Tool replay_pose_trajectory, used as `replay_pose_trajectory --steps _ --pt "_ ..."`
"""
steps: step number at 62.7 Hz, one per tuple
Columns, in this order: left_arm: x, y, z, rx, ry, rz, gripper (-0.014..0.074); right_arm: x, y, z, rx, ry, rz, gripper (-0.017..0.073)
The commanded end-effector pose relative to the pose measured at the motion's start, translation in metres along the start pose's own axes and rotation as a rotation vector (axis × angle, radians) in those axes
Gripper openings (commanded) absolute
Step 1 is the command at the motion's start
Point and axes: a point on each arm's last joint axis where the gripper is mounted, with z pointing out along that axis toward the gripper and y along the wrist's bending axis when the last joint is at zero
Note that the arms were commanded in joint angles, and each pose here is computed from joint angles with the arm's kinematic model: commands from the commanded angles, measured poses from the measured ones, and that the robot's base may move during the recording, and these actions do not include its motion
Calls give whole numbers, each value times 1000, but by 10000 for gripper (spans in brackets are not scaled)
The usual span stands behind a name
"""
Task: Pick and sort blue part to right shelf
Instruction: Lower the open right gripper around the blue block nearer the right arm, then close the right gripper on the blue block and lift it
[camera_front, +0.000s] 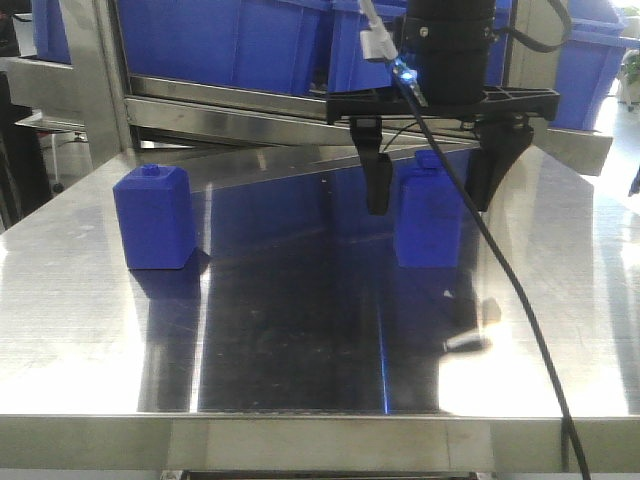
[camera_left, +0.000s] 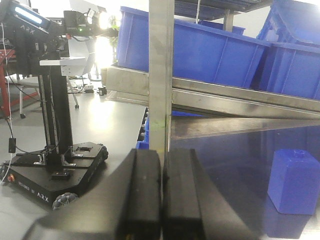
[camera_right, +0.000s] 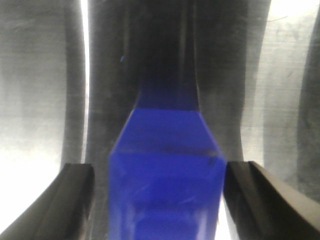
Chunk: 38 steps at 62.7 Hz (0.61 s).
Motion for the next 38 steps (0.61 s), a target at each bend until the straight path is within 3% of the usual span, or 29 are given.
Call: replay_pose_trajectory --steps 1,32,38 --pt "-3 0 -2 -2 -93 -1 124 -6 -3 -28 -37 -92 13 601" --pt "-3 0 -2 -2 -93 -1 124 -8 -1 -11 -18 -59 -2 601" --pt "-3 0 -2 -2 -93 -1 124 -8 -1 -11 -19 -60 -2 559"
